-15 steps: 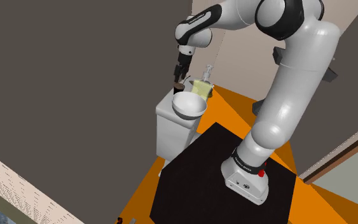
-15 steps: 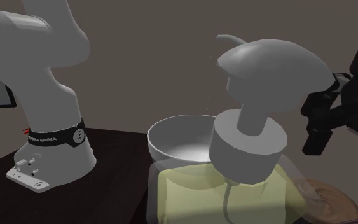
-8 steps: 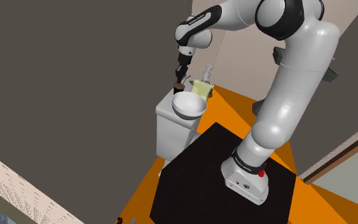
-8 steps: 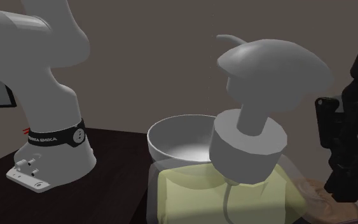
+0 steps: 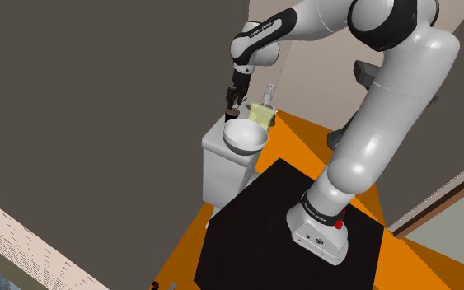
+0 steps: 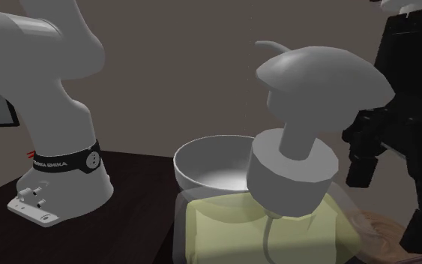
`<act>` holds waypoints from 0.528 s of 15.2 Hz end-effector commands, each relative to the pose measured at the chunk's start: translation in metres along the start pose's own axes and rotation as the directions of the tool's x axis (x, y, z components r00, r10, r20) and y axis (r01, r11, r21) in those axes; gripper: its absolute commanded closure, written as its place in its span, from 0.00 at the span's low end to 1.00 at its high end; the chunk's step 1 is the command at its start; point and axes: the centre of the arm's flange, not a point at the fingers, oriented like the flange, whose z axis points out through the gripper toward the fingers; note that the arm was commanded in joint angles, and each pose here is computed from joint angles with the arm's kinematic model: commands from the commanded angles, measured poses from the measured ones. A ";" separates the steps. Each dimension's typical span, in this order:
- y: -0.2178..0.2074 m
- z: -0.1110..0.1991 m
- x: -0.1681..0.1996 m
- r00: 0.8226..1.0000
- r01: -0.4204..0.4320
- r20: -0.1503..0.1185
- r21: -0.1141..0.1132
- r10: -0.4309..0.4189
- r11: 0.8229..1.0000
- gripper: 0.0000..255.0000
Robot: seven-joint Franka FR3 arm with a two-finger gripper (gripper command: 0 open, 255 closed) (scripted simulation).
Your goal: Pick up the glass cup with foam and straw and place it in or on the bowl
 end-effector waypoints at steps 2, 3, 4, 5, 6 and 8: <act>-0.023 0.000 -0.020 0.979 -0.198 -0.074 -0.107 0.190 0.974 0.00; -0.022 0.005 -0.020 0.979 -0.198 -0.074 -0.107 0.190 0.974 0.00; -0.022 0.010 -0.020 0.979 -0.198 -0.074 -0.107 0.190 0.974 0.00; -0.021 0.015 -0.019 0.979 -0.198 -0.074 -0.107 0.190 0.974 0.00; -0.020 0.020 -0.019 0.979 -0.198 -0.074 -0.107 0.190 0.974 0.00; -0.019 0.031 -0.019 0.979 -0.198 -0.074 -0.107 0.190 0.974 0.00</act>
